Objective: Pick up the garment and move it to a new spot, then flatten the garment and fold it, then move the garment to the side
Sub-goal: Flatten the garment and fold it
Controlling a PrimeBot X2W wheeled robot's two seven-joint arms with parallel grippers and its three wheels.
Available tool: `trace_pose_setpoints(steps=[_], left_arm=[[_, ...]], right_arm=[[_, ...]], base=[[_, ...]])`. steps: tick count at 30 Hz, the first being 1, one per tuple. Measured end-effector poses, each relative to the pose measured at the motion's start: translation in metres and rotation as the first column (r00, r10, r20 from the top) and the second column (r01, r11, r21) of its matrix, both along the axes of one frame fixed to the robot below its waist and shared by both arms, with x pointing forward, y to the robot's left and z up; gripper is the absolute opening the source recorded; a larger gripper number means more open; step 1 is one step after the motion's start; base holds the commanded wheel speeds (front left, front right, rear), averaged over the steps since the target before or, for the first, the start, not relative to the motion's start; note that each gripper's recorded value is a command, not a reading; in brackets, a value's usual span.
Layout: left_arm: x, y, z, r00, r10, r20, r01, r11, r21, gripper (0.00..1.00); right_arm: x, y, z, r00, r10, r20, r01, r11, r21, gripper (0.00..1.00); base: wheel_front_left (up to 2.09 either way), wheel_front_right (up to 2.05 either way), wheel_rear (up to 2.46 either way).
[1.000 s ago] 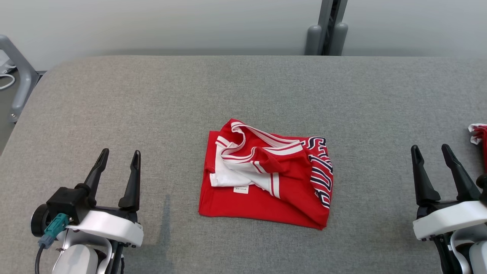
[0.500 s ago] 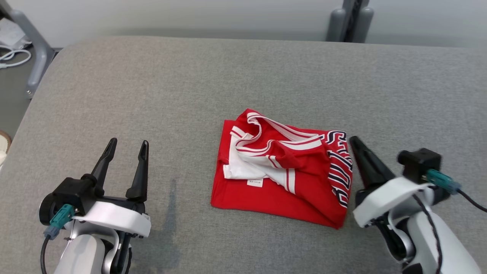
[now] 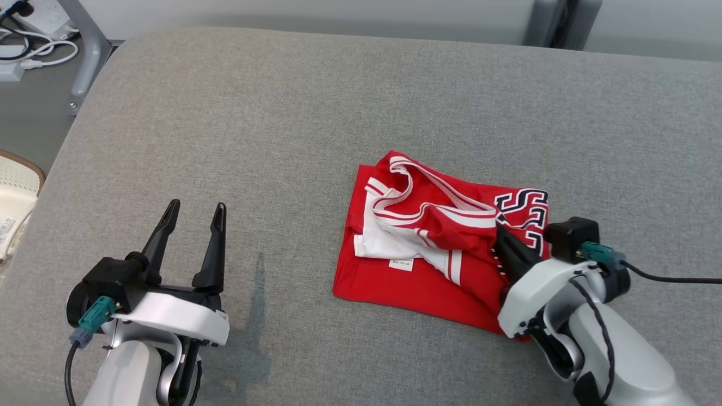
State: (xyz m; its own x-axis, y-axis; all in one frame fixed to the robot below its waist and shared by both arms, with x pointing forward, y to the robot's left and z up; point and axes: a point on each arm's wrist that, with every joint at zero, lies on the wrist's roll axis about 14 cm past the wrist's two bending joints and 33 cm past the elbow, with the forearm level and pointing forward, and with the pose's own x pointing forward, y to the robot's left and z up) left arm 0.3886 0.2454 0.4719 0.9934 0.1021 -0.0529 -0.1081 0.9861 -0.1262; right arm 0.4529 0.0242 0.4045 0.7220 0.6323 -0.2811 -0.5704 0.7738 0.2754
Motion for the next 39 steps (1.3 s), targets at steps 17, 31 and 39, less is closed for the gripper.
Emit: trace_pose_setpoints(steps=[17, 31, 39], left_arm=[[0.005, -0.004, -0.001, 1.000, -0.005, 0.006, 0.005, 1.000, -0.014, 1.00], [0.003, -0.006, 0.001, 1.000, -0.005, 0.016, 0.005, 1.000, -0.019, 1.00], [0.005, -0.014, 0.014, 0.998, -0.036, 0.055, 0.037, 0.999, -0.003, 1.00]], right_arm=[[-0.038, 0.053, 0.015, 0.984, 0.180, 0.015, -0.180, 0.980, 0.087, 0.00], [0.013, -0.018, 0.031, 0.992, -0.090, 0.093, 0.080, 0.991, 0.111, 0.00], [0.022, -0.118, 0.071, 0.901, -0.362, 0.238, 0.337, 0.931, 0.142, 1.00]], base=[[0.00, 0.00, 0.00], [0.00, 0.00, 0.00], [0.00, 0.00, 0.00]])
